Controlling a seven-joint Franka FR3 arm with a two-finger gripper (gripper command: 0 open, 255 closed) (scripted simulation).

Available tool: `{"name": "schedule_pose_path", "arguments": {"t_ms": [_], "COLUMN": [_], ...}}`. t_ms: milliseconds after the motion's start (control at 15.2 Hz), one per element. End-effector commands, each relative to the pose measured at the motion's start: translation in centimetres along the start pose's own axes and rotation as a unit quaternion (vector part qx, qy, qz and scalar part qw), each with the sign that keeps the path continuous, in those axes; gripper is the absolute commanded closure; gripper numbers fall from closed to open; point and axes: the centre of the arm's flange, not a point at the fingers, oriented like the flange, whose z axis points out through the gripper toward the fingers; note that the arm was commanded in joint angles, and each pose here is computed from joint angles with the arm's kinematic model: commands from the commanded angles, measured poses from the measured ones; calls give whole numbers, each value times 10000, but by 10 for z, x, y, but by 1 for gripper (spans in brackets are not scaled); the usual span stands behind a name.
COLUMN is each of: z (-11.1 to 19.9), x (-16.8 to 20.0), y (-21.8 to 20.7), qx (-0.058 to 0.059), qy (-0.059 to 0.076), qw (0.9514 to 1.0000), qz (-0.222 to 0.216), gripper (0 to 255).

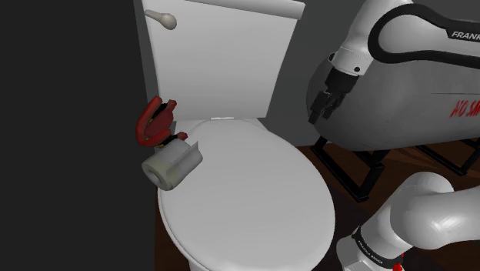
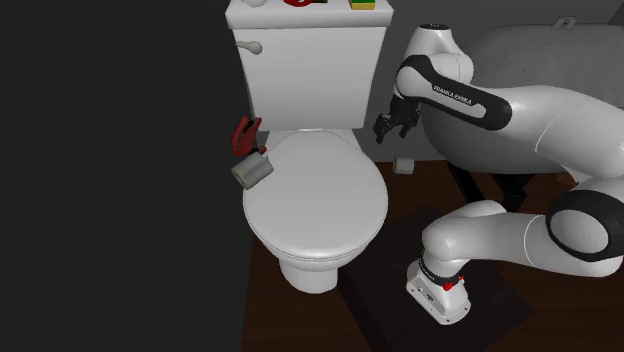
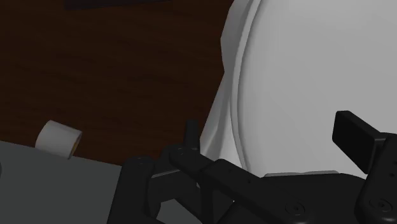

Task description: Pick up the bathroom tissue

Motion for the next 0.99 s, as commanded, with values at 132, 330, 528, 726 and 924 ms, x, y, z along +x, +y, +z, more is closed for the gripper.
{"name": "schedule_pose_path", "arguments": {"t_ms": [132, 330, 528, 726, 924], "z": [-2, -3, -3, -3, -1], "x": [-12, -26, -36, -41, -42], "y": [-26, -67, -110, -153, -196], "qx": [-67, -167, -267, -367, -465], "qy": [52, 129, 206, 282, 358], "qw": [9994, 9960, 9899, 9809, 9691], "qz": [346, 864, 1380, 1891, 2397], "gripper": [0, 0, 0, 0, 0]}}
